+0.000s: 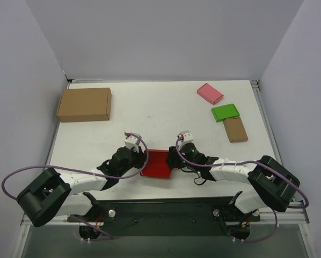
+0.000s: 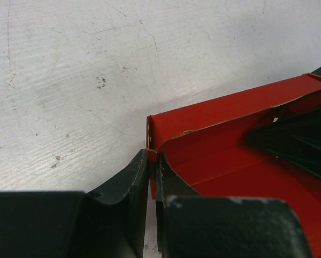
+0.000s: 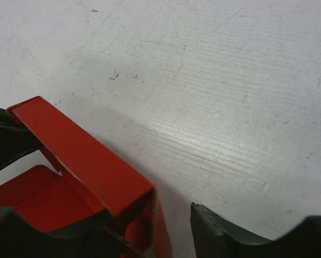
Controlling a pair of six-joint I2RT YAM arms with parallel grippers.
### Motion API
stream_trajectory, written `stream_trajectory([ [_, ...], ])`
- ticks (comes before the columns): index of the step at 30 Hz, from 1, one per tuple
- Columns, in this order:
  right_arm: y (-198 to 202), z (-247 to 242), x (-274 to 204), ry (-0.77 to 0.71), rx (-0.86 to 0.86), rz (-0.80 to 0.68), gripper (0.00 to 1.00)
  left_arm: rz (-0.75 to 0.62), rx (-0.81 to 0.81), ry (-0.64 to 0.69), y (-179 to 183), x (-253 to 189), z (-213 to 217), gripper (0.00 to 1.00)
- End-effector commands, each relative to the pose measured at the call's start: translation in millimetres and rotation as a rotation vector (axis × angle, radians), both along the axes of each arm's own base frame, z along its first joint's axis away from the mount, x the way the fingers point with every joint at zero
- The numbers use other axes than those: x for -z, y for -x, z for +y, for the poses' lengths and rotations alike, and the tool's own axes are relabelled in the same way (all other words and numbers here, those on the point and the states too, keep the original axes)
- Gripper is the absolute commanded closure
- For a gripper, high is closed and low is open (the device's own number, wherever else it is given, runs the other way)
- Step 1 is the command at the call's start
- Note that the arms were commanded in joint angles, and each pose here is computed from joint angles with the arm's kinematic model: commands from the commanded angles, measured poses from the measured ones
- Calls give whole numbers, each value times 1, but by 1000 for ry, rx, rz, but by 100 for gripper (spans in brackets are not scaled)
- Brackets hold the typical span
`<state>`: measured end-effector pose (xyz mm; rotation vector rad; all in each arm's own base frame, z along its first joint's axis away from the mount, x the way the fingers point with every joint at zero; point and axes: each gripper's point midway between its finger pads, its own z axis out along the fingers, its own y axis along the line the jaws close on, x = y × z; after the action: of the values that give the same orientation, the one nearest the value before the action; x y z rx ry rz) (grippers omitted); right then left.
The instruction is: Fold the paper box
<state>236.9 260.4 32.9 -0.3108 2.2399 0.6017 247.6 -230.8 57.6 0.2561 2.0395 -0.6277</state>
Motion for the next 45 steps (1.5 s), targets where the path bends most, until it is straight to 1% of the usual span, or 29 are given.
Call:
stream_trajectory([
  [1, 5, -11, -3, 16, 27, -16, 41, 33, -76, -27, -1, 4, 11, 100],
  [3, 12, -15, -5, 36, 30, -11, 37, 12, -80, -20, 0, 2, 14, 100],
  [4, 12, -16, -15, 21, 36, -28, 36, 1, -83, -22, -1, 1, 15, 100],
  [6, 18, -25, -18, 59, 66, -38, 36, -14, -95, -28, -1, -1, 20, 100],
  [7, 18, -28, -31, 33, 93, -61, 36, -27, -110, -41, -3, -3, 23, 100],
  [9, 27, -36, -35, 63, 114, -66, 36, -41, -121, -58, -4, -6, 26, 100],
  [10, 23, -41, -52, 44, 160, -113, 36, -50, -131, -70, -6, -7, 29, 100],
  [12, 32, -40, -66, 42, 149, -154, 37, -59, -148, -93, -8, -8, 32, 100],
  [14, 34, -33, -79, 34, 128, -174, 38, -66, -167, -111, -10, -8, 36, 100],
  [16, 39, -20, -84, 27, 90, -166, 43, -65, -174, -123, -10, -7, 37, 100],
  [17, 42, -7, -93, -11, 58, -155, 45, -67, -178, -125, -11, -7, 38, 100],
  [18, 43, 3, -88, -4, 33, -135, 49, -67, -185, -132, -11, -6, 39, 100],
  [19, 46, 12, -88, -9, 4, -123, 51, -68, -189, -132, -11, -6, 39, 100],
  [20, 46, 26, -96, -46, -30, -121, 52, -67, -190, -134, -11, -6, 39, 100],
  [21, 46, 33, -86, -23, -49, -102, 56, -67, -192, -138, -11, -6, 40, 100],
  [23, 48, 52, -89, -57, -99, -95, 59, -69, -193, -137, -11, -7, 39, 100],
  [24, 49, 58, -80, -36, -124, -83, 61, -71, -193, -140, -11, -8, 39, 100],
  [26, 53, 69, -75, -35, -171, -67, 61, -73, -196, -144, -11, -8, 40, 100],
  [30, 63, 80, -46, 44, -252, 20, 64, -70, -209, -141, -11, -8, 41, 100],
  [38, 76, 54, -6, 210, -244, 135, 73, -28, -230, -146, -13, 0, 40, 100],
  [41, 79, 45, 13, 279, -224, 187, 75, -24, -236, -136, -14, -1, 40, 100],
  [45, 80, 41, 24, 318, -204, 226, 76, -28, -248, -131, -15, -3, 42, 100],
])
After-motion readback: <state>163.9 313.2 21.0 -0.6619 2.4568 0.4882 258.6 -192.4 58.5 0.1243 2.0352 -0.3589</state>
